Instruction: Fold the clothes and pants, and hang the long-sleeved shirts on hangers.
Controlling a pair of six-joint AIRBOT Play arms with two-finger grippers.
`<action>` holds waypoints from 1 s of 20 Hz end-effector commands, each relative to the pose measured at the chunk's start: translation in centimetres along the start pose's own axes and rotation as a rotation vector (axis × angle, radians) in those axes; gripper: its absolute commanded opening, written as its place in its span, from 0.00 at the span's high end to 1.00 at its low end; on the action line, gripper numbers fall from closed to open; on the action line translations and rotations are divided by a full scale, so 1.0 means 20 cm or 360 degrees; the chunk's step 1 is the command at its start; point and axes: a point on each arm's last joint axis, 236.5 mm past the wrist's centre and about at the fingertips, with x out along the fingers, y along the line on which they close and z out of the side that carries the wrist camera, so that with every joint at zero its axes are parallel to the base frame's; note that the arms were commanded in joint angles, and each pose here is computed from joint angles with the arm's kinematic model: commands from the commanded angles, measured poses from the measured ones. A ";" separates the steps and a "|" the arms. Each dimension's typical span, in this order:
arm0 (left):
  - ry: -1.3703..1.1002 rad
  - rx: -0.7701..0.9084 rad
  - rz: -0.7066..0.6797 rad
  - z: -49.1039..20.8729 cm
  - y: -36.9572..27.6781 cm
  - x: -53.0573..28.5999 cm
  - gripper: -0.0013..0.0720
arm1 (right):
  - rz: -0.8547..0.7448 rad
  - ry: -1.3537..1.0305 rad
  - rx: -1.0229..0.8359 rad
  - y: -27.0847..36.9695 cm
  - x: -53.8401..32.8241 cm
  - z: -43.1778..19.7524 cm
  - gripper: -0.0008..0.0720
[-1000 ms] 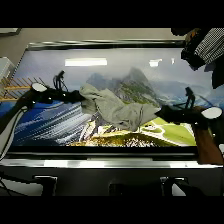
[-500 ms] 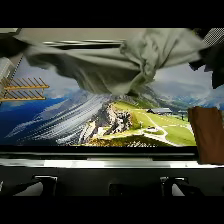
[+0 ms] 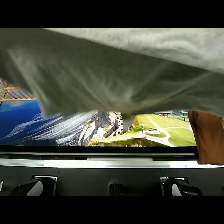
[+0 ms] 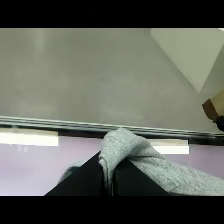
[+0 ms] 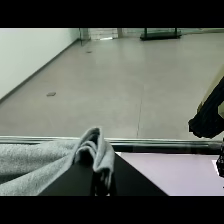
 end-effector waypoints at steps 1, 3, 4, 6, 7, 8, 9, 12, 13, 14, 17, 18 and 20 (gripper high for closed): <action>0.0165 -0.0096 0.0018 -0.14 0.07 0.11 0.96 | -0.0023 0.0187 0.0196 -0.08 0.16 -0.14 0.93; 0.0375 -0.0174 0.0028 -0.36 0.19 0.35 0.96 | 0.0001 0.0517 0.0348 -0.16 0.42 -0.43 0.93; 0.0500 -0.0197 0.0026 -0.50 0.25 0.51 0.96 | 0.0010 0.0677 0.0416 -0.21 0.56 -0.58 0.93; 0.0726 -0.0242 0.0012 -0.82 0.36 0.83 0.96 | 0.0016 0.0988 0.0532 -0.29 0.84 -0.95 0.93; 0.0813 -0.0283 0.0011 -0.98 0.40 1.00 0.96 | 0.0026 0.1134 0.0574 -0.31 0.98 -1.15 0.93; 0.0885 -0.0322 0.0014 -1.16 0.44 1.17 0.96 | 0.0024 0.1257 0.0603 -0.32 1.10 -1.35 0.93; 0.0947 -0.0358 0.0020 -1.35 0.47 1.32 0.96 | 0.0005 0.1368 0.0615 -0.34 1.22 -1.57 0.93; 0.1075 -0.0412 0.0036 -1.82 0.49 1.62 0.96 | -0.0063 0.1511 0.0663 -0.41 1.50 -2.10 0.93; 0.1105 -0.0420 0.0038 -1.95 0.49 1.69 0.96 | -0.0100 0.1524 0.0715 -0.43 1.56 -2.23 0.93; 0.1127 -0.0424 0.0037 -2.04 0.48 1.73 0.96 | -0.0154 0.1524 0.0779 -0.47 1.61 -2.34 0.93; 0.1191 -0.0423 0.0014 -2.26 0.41 1.82 0.96 | -0.0266 0.1513 0.0916 -0.54 1.70 -2.56 0.93; 0.1208 -0.0418 0.0003 -2.30 0.38 1.83 0.96 | -0.0289 0.1520 0.0947 -0.55 1.71 -2.62 0.93; 0.1230 -0.0406 -0.0019 -2.34 0.33 1.83 0.96 | -0.0299 0.1560 0.0971 -0.56 1.71 -2.69 0.91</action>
